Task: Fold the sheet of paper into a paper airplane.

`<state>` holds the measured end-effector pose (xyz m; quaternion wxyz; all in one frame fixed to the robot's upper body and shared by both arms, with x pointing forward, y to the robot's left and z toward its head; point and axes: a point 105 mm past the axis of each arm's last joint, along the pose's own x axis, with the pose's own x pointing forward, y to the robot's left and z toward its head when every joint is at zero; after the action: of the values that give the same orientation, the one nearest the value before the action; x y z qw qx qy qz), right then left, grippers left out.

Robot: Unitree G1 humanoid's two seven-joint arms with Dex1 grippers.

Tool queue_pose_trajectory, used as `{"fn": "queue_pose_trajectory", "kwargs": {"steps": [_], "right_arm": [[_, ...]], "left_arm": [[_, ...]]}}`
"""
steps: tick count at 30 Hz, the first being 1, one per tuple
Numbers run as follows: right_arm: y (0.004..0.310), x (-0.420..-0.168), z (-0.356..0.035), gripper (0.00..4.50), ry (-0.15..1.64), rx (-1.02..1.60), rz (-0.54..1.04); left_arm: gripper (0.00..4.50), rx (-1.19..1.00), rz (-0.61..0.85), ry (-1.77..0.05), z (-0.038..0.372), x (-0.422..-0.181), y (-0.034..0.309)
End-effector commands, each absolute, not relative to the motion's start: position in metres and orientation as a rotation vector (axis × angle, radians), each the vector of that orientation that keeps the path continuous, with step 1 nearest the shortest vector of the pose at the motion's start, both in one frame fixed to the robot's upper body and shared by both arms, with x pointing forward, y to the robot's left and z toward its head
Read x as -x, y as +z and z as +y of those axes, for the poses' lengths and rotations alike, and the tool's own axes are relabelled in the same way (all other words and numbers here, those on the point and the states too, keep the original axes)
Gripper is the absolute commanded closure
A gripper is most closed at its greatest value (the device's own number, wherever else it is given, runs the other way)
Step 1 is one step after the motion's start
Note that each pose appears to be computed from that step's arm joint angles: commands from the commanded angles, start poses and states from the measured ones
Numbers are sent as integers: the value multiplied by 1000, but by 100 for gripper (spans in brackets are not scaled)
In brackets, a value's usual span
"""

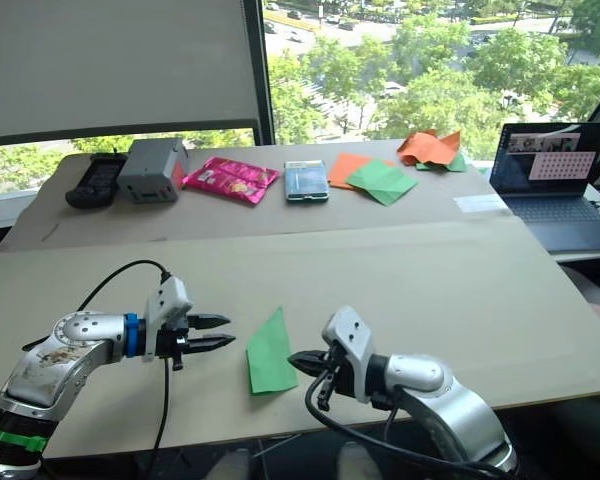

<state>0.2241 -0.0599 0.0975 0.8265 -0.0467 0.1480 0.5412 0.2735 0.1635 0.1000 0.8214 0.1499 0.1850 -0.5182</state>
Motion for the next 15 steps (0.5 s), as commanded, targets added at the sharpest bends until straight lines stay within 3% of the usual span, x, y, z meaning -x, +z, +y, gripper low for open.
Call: {"fn": "queue_pose_trajectory", "kwargs": {"steps": [1, 3, 8, 11, 13, 14, 15], "right_arm": [[106, -222, -60, 450, 1144, 93, 281], [106, -225, -62, 450, 1120, 95, 281], [107, -233, -65, 450, 1077, 95, 268], [108, -235, -66, 365, 1064, 96, 265], [108, -236, -67, 278, 1051, 98, 265], [107, -236, -67, 263, 1047, 99, 266], [107, -236, -68, 208, 1043, 99, 267]], "left_arm": [[133, -455, 303, -1170, 159, -279, 109], [64, -604, 233, -1239, 154, -284, 112], [64, -965, -24, -1386, 139, -300, 114], [56, -1054, -121, -1480, 128, -304, 113], [56, -1086, -155, -1529, 122, -306, 110], [56, -1095, -164, -1541, 120, -307, 109], [56, -1108, -171, -1558, 119, -308, 108]]}}
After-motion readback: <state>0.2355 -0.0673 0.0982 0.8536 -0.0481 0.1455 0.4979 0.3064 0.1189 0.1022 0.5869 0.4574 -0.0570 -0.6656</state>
